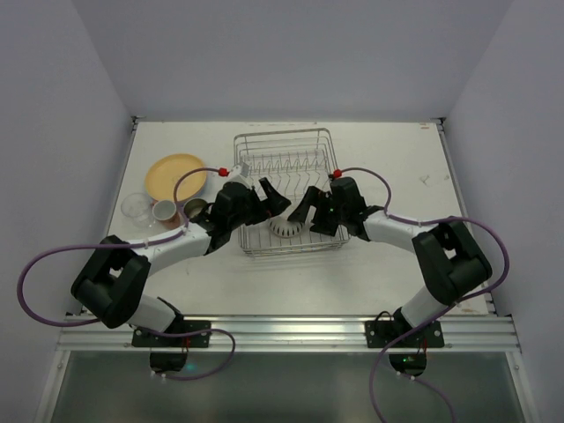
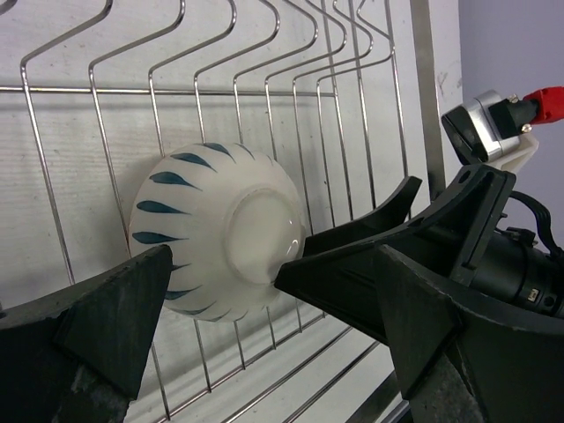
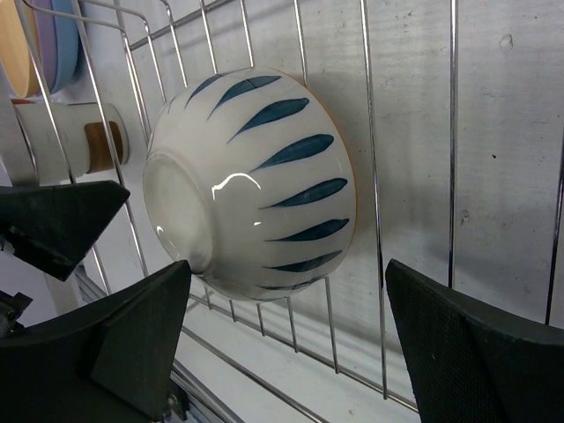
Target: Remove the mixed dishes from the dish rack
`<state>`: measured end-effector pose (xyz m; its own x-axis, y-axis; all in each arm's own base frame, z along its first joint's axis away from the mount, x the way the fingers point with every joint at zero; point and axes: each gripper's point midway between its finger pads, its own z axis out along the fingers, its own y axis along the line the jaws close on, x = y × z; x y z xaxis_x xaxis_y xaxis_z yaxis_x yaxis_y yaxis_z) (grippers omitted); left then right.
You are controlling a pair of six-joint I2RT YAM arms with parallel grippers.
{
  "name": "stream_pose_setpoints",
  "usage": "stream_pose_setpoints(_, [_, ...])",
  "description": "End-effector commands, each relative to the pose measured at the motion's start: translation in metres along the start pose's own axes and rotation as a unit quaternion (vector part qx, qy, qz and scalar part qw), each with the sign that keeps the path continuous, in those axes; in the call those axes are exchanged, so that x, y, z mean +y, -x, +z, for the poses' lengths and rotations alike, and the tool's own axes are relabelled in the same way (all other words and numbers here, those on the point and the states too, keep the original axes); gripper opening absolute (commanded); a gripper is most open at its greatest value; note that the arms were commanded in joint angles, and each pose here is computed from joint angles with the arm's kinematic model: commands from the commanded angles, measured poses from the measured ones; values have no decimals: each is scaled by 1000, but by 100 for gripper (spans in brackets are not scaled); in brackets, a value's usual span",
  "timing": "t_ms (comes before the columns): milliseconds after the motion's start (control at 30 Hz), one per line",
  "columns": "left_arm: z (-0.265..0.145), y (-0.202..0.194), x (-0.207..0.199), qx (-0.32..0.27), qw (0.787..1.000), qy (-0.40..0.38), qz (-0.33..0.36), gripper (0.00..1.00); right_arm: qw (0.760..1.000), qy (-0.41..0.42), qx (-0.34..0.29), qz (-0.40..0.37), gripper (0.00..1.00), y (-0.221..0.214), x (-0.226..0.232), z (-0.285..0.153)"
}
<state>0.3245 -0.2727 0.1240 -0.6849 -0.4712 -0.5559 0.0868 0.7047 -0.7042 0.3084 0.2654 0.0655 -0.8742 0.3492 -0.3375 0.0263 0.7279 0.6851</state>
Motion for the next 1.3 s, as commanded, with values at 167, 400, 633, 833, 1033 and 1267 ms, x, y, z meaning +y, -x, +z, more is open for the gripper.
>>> stream_pose_setpoints(167, [9,5,13,-22,999,30,-2,100,999,24,-21,13,93,11,11,5])
stream_pose_setpoints(400, [13,5,17,-24,999,38,2,100,998,-24,-55,-16,92,27,4,-8])
stream_pose_setpoints(633, [15,4,17,-21,999,38,3,100,997,-22,-68,-23,92,33,13,-22])
stream_pose_setpoints(833, [16,4,15,-21,999,34,3,100,998,6,-53,-16,91,26,25,-20])
stream_pose_setpoints(1033, [16,3,15,-19,999,33,4,100,997,-10,-65,-36,91,31,30,-26])
stream_pose_setpoints(1267, [16,5,11,-19,999,29,6,100,997,-13,-62,-51,90,31,38,-26])
